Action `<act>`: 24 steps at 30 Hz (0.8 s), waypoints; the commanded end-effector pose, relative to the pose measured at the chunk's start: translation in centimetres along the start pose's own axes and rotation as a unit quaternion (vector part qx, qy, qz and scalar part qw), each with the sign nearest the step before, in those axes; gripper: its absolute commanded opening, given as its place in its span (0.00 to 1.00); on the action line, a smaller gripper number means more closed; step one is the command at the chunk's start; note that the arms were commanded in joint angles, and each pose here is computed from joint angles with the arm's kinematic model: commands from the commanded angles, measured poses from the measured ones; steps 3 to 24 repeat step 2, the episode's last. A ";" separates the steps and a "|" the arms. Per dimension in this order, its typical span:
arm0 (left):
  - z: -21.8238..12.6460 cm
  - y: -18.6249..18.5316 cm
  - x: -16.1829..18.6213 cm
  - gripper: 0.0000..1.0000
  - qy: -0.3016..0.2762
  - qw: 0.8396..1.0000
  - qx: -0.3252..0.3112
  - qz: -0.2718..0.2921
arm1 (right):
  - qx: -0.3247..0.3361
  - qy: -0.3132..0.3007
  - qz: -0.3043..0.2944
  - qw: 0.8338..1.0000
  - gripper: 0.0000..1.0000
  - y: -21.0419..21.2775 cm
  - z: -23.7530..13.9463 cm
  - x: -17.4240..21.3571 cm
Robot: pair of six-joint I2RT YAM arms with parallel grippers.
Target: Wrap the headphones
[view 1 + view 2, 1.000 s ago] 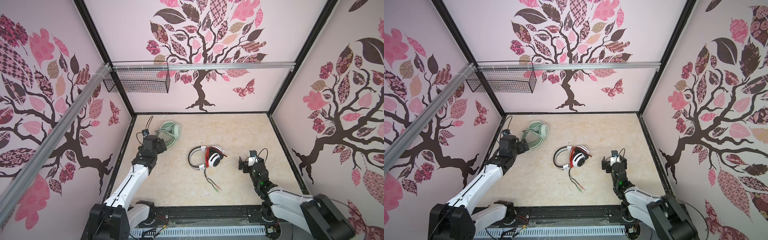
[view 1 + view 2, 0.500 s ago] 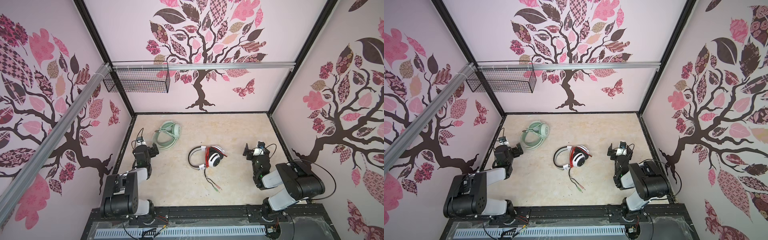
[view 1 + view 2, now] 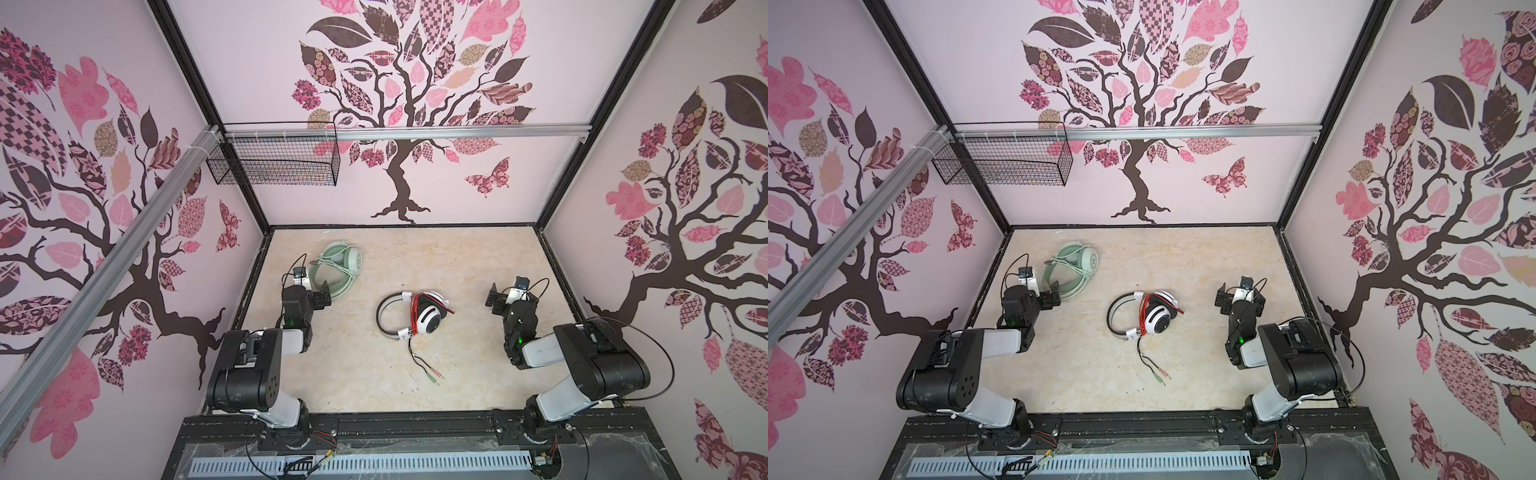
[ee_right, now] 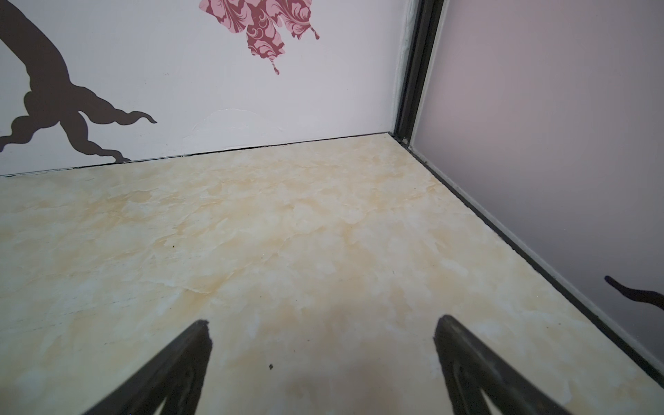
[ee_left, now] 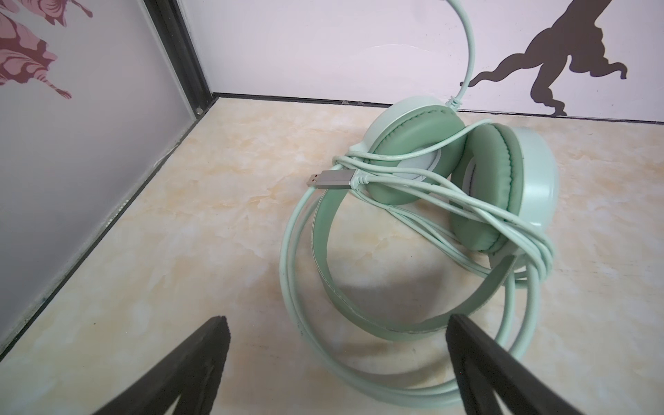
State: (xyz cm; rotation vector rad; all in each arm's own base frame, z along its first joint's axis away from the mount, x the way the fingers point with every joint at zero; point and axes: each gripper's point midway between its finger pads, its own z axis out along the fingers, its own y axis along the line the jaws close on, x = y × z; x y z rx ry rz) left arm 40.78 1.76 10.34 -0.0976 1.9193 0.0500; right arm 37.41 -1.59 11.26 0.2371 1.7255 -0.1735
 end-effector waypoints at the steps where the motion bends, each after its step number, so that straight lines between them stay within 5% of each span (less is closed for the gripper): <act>1: -0.3 0.2 0.0 0.97 -0.008 1.000 -0.002 0.005 | 0.002 -0.004 0.009 1.000 0.99 -0.2 0.2 -0.5; 24: -0.3 0.2 0.1 0.97 -0.007 1.000 -0.002 0.005 | 0.006 -0.010 0.012 1.000 1.00 -0.4 0.1 -0.7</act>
